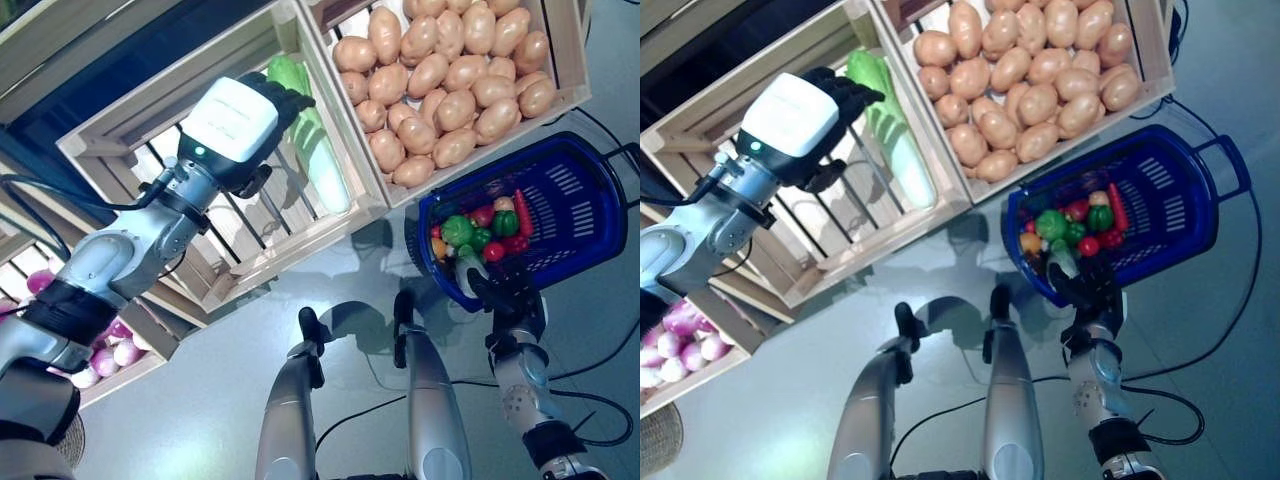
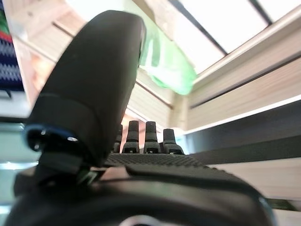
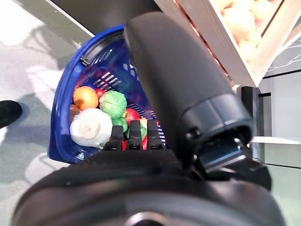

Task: Put vegetables into the basket

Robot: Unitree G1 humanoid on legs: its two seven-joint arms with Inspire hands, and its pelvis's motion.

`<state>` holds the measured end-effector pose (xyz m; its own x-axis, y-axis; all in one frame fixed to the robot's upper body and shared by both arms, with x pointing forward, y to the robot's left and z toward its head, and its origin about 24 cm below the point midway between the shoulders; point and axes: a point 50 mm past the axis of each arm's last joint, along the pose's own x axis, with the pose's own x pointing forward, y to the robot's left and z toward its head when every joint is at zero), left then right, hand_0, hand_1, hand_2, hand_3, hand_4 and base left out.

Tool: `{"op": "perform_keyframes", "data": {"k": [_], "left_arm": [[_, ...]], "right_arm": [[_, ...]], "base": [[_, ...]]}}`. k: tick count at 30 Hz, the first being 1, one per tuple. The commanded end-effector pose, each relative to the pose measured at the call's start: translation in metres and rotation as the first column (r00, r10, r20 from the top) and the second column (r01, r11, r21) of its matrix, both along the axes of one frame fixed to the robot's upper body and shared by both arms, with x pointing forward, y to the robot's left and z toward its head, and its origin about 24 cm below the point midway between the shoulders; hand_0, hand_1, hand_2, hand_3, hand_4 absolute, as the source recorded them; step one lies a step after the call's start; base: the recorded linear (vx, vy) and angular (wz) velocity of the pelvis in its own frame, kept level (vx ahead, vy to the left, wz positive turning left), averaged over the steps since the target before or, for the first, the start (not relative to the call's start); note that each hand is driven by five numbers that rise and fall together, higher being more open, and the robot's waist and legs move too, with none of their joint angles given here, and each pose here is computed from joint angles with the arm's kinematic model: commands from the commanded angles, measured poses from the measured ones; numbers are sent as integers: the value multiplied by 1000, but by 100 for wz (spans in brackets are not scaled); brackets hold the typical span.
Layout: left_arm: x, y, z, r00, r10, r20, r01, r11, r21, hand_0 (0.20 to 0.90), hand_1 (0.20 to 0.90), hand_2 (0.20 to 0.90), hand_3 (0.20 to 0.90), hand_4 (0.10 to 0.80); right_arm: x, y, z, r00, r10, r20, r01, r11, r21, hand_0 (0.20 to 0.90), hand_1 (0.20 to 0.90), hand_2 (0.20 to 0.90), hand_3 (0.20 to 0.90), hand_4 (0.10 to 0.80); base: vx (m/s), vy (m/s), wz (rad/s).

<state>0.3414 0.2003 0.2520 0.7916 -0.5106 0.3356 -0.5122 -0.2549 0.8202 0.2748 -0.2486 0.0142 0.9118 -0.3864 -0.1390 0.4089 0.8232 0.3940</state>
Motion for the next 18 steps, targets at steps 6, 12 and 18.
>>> {"op": "perform_keyframes", "data": {"k": [6, 12, 18], "left_arm": [[1, 4, 69, 943, 58, 326, -127, 973, 195, 900, 900, 900, 900, 800], [13, 11, 64, 949, 143, 280, -215, 945, 247, 900, 900, 900, 900, 800], [24, 26, 58, 932, 253, 259, -327, 894, 305, 900, 900, 900, 900, 800]], "right_arm": [[2, -5, 33, 987, 92, 133, -75, 989, -128, 900, 900, 900, 900, 800], [3, -3, 37, 986, 84, 143, -64, 988, -138, 900, 900, 900, 900, 800], [2, -8, 40, 987, 62, 149, -40, 989, -142, 900, 900, 900, 900, 800]], "base": [[17, 68, -6], [11, 45, -5], [7, 21, -1]]}}
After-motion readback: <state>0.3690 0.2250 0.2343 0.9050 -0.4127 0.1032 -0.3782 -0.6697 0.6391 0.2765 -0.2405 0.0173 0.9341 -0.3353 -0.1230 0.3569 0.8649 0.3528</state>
